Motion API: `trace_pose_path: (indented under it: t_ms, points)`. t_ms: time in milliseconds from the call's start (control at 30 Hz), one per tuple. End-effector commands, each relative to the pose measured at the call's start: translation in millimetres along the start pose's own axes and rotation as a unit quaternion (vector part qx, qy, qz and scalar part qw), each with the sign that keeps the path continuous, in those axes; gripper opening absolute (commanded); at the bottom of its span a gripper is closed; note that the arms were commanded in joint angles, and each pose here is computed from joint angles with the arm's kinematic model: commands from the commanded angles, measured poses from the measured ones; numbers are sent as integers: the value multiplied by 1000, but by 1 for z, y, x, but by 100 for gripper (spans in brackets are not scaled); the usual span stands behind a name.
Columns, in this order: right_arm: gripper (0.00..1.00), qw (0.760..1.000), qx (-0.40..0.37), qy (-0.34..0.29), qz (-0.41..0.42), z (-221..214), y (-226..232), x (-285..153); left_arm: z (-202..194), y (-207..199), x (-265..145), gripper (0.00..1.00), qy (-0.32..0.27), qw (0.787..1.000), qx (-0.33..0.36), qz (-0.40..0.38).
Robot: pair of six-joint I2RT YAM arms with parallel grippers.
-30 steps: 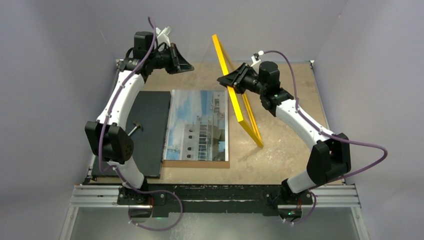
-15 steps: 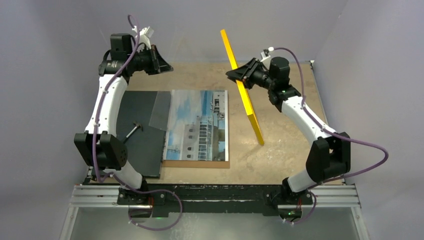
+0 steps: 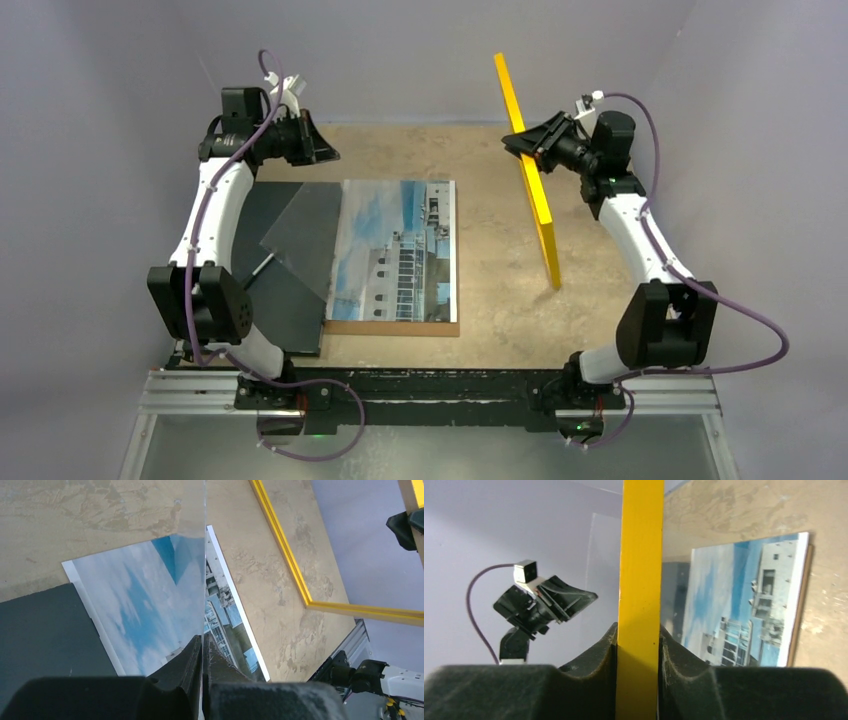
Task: Put the photo into the frame
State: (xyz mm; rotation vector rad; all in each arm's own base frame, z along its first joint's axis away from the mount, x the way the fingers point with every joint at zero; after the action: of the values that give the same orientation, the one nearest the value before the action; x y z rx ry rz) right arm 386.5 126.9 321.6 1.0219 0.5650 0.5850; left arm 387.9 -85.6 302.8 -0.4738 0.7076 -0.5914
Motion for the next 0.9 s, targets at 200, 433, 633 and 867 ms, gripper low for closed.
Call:
trace_pose_path:
  t_ms: [200,433,633,867]
  points:
    - [0,983,-163,53,-64,20,23,-5,15,-16,-8,0,-36,998,42,-39]
    - [0,978,-195,74,-9,-12,50,-8,-2,-6,0,0,-15,999,25,-38]
    - [0,976,-195,89,46,-27,73,-21,-8,19,-3,0,-20,998,40,40]
    - [0,975,-169,133,64,-62,64,-12,-2,52,-19,1,-63,982,95,151]
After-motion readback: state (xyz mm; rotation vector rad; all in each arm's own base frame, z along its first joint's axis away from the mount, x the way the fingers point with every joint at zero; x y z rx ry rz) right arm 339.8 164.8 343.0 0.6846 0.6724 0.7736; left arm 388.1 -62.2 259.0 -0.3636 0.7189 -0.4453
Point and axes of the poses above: each gripper's point midway between its finger pads, its own x axis out along the fingers, its own y axis along the line the jaws close on, z = x × y, the point moved 4 cm from there along -x, back along the fingers, and after that the axes turned 4 degrees about -x, right-handed, at the moved point
